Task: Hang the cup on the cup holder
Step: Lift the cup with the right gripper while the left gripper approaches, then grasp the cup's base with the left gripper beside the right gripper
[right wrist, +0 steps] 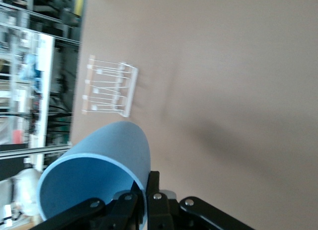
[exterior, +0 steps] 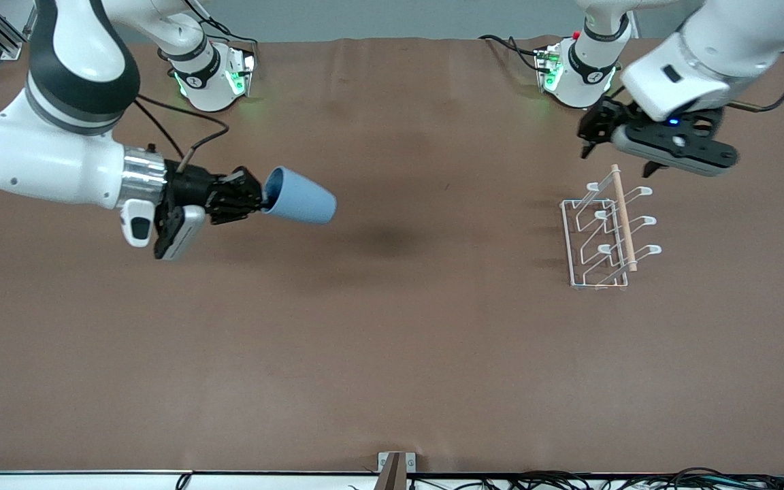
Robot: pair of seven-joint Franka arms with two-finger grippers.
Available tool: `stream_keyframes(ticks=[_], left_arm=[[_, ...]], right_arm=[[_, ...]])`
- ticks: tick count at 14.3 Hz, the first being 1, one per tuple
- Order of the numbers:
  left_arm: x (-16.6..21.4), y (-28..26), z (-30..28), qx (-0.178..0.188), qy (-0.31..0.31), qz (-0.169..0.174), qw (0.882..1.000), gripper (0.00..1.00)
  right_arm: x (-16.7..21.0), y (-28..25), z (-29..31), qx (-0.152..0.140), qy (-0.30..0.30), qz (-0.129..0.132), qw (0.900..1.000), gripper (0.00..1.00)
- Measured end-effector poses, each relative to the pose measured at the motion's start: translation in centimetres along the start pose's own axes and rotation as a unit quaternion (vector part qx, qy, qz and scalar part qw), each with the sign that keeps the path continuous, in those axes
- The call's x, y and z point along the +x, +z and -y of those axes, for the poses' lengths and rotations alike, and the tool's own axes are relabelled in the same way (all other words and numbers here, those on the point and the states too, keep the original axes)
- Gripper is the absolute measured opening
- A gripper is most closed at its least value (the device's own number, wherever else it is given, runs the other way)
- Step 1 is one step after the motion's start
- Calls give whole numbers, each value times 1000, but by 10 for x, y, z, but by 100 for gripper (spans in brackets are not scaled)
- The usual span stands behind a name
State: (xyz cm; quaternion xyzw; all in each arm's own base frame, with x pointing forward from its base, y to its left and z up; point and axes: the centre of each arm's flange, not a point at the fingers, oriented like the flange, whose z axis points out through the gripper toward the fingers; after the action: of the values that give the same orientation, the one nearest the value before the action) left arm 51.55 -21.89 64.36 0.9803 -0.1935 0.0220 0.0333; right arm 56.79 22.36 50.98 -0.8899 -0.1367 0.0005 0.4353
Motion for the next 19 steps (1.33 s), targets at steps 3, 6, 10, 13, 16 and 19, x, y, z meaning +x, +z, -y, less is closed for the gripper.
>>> stream_keyframes(ticks=[3, 6, 10, 13, 16, 19], left_arm=[[3, 2, -46, -10, 46, 0, 999, 100], [1, -4, -99, -19, 93, -23, 995, 100], [0, -13, -155, -35, 142, -76, 986, 100], [5, -9, -186, -55, 180, -106, 976, 100], [12, 5, -207, -58, 227, -118, 965, 100], [20, 20, -225, -52, 259, -133, 955, 100]], right_arm=[[3, 12, 23, 72, 12, -13, 997, 5], [3, 43, 39, 112, 20, 0, 994, 5], [2, 79, 33, 113, 28, 27, 993, 5], [3, 83, 28, 122, 33, 41, 991, 5], [0, 72, 33, 162, 25, 68, 984, 5], [-3, 65, 30, 180, 19, 83, 980, 5]])
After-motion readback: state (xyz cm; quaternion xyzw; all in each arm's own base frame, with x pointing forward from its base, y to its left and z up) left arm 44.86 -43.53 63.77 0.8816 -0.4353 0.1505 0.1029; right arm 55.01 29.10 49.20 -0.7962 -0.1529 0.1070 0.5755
